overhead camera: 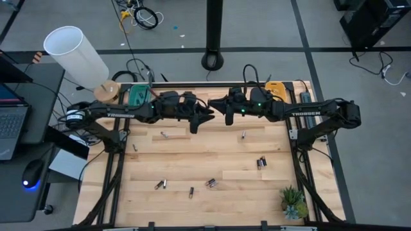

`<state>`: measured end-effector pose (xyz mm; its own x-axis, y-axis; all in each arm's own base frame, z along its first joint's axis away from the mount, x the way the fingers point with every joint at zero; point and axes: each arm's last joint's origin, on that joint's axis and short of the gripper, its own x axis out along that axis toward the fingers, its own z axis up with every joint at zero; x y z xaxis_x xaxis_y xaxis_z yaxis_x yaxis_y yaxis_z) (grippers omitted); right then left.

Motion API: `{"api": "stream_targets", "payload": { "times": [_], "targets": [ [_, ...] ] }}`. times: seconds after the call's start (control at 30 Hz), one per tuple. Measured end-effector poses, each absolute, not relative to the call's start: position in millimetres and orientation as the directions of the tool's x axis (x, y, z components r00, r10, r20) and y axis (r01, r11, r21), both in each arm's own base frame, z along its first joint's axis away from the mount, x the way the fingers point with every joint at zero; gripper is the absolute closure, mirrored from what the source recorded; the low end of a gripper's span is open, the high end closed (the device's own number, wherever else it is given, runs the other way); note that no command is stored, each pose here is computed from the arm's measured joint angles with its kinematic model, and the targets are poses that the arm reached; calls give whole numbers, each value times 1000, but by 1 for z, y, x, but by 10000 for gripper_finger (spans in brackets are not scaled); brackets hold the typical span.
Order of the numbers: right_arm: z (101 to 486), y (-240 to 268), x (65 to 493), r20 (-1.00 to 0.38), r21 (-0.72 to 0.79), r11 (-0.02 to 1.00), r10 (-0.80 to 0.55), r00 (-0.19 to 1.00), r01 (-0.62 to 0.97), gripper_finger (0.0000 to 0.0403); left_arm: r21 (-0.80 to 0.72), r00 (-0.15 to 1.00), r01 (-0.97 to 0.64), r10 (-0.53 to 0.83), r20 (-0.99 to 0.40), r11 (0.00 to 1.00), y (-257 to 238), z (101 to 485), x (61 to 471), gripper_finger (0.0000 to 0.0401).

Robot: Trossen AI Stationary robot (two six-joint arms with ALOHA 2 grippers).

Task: Sort batteries
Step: Put the silver battery into the yellow bin

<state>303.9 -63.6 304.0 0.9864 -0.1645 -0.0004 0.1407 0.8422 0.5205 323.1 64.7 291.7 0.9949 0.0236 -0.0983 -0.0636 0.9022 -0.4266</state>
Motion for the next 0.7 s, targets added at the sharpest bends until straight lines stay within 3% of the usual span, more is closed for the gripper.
{"api": "stream_targets", "payload": {
  "times": [0.23, 0.33, 0.43, 0.57, 0.7],
  "targets": [
    [300, -58, 305, -46, 525, 838, -145, 988, 148, 383, -397, 995, -73, 39, -94, 915, 67, 304, 327, 256],
    [299, -56, 305, -56, 524, 839, -139, 989, 148, 383, -377, 991, -88, 42, -127, 922, 68, 304, 327, 297],
    [297, -55, 305, -68, 515, 844, -130, 989, 146, 382, -358, 989, -87, 38, -142, 930, 69, 302, 327, 367],
    [297, -55, 305, -78, 515, 846, -114, 990, 138, 366, -361, 989, -86, 36, -144, 929, 70, 302, 327, 367],
    [296, -55, 305, -87, 512, 847, -113, 990, 142, 322, -359, 985, -112, 56, -163, 926, 74, 301, 325, 367]
  ]
}}
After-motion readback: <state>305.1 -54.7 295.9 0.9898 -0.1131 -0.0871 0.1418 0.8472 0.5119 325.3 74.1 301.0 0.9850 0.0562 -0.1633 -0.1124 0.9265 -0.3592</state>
